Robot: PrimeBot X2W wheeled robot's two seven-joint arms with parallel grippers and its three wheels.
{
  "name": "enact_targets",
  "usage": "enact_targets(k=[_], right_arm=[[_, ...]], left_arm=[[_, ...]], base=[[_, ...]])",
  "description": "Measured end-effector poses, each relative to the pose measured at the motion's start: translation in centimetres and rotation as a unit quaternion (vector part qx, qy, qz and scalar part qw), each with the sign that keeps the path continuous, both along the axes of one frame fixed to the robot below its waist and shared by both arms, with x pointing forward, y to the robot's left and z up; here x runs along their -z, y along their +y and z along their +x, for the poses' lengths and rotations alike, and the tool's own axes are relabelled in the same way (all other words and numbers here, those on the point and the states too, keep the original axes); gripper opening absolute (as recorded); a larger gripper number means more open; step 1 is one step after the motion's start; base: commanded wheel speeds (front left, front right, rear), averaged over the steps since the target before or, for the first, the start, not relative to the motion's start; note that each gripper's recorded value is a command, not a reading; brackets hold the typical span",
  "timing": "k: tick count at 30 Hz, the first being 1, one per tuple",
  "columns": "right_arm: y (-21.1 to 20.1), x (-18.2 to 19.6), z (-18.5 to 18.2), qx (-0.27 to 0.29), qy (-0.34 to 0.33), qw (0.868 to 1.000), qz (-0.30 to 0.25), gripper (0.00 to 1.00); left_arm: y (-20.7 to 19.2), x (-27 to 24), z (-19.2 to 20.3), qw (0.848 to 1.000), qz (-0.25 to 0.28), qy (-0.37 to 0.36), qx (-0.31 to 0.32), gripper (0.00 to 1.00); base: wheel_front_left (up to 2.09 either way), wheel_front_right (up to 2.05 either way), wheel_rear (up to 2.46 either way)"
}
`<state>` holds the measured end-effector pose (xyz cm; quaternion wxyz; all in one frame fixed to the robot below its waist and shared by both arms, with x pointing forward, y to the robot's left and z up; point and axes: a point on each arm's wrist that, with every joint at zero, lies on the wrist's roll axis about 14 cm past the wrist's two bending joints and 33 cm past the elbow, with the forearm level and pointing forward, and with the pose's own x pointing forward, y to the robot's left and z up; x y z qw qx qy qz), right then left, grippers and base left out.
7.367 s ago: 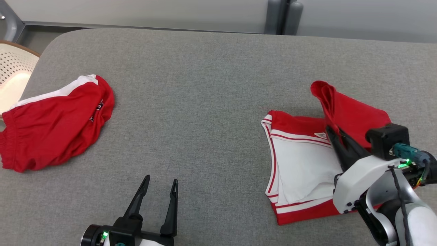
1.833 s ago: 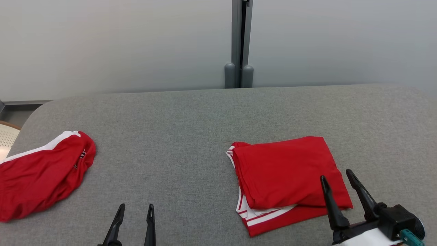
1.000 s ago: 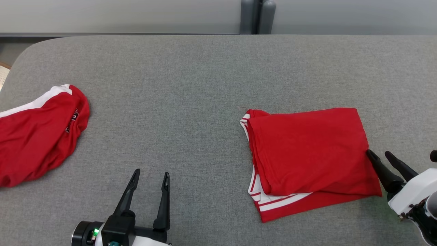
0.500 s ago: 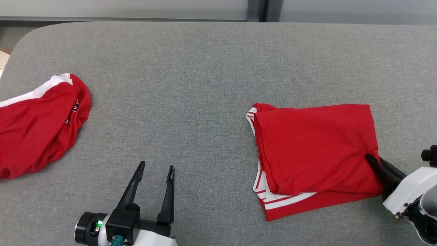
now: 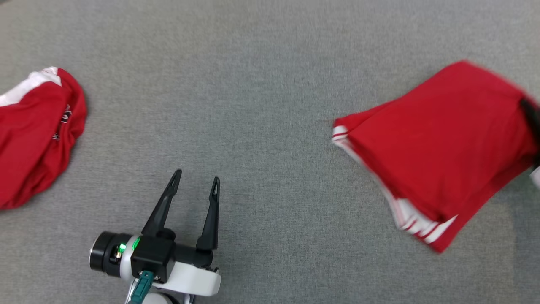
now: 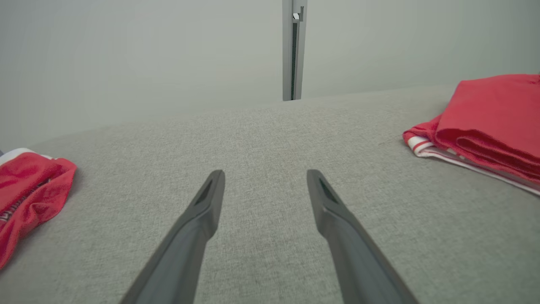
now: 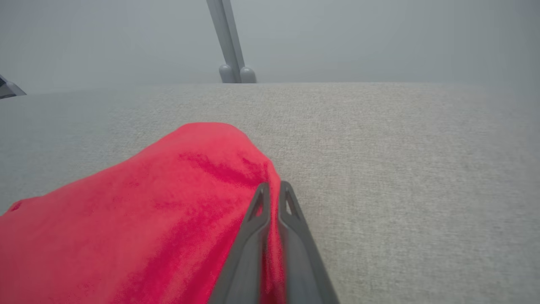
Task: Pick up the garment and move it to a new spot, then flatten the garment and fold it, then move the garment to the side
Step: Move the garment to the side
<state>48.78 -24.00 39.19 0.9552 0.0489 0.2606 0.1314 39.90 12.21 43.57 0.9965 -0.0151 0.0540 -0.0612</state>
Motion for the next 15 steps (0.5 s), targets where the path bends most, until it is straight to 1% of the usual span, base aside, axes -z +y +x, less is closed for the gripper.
enact_targets(k=[4,8,11,15], right_arm=[[-4.0,-1.8,3.9,0.035,-0.042,0.998,-0.038,0.00],[-8.3,-3.3,7.2,0.079,-0.082,0.991,-0.073,0.00],[-11.3,-3.2,8.6,0.116,-0.092,0.985,-0.094,0.00],[-15.4,-2.6,9.3,0.166,-0.094,0.974,-0.122,0.00]], left_arm=[[-0.9,-0.1,2.2,1.000,0.007,-0.017,0.021,1.00],[-2.5,-0.5,4.5,0.997,0.013,-0.044,0.055,1.00],[-3.6,-0.1,5.7,0.995,0.017,-0.054,0.079,1.00],[-4.8,1.5,6.7,0.993,0.015,-0.048,0.105,1.00]], base=[[0.00,0.00,0.00],[0.00,0.00,0.00],[0.00,0.00,0.00],[0.00,0.00,0.00]])
